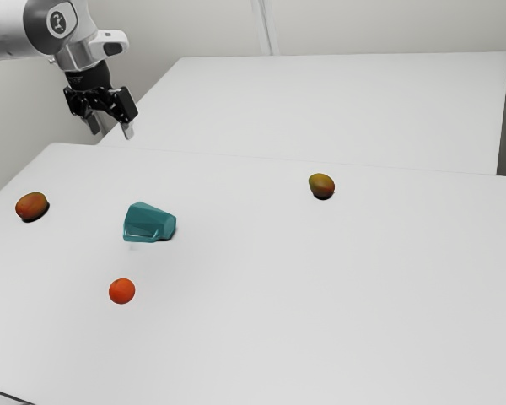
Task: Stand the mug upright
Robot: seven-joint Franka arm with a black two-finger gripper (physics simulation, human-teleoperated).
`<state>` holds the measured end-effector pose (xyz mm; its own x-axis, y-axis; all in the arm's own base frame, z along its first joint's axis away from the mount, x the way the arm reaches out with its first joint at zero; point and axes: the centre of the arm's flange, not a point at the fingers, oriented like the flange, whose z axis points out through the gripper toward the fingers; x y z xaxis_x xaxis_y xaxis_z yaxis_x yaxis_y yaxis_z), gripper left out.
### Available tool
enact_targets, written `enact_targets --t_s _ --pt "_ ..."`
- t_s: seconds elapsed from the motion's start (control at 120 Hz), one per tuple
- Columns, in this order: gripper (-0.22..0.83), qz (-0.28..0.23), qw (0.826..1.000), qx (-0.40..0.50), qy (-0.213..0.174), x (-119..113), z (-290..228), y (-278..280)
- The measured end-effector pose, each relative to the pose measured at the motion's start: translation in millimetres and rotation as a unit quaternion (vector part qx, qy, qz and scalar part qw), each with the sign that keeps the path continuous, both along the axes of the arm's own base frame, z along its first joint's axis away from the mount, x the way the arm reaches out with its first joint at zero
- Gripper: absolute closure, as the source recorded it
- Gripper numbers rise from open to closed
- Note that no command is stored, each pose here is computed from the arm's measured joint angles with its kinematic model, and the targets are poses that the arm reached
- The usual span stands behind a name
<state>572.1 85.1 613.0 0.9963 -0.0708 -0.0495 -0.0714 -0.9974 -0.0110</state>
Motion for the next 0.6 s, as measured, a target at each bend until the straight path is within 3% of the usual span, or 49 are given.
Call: enact_targets --t_s 0.433,0.6 --pt "0.0 0.004 1.0 -0.005 -0.001 -1.3 0.0 5.5" --pt "0.0 0.063 0.994 -0.085 -0.01 -12.3 -12.9 84.6"
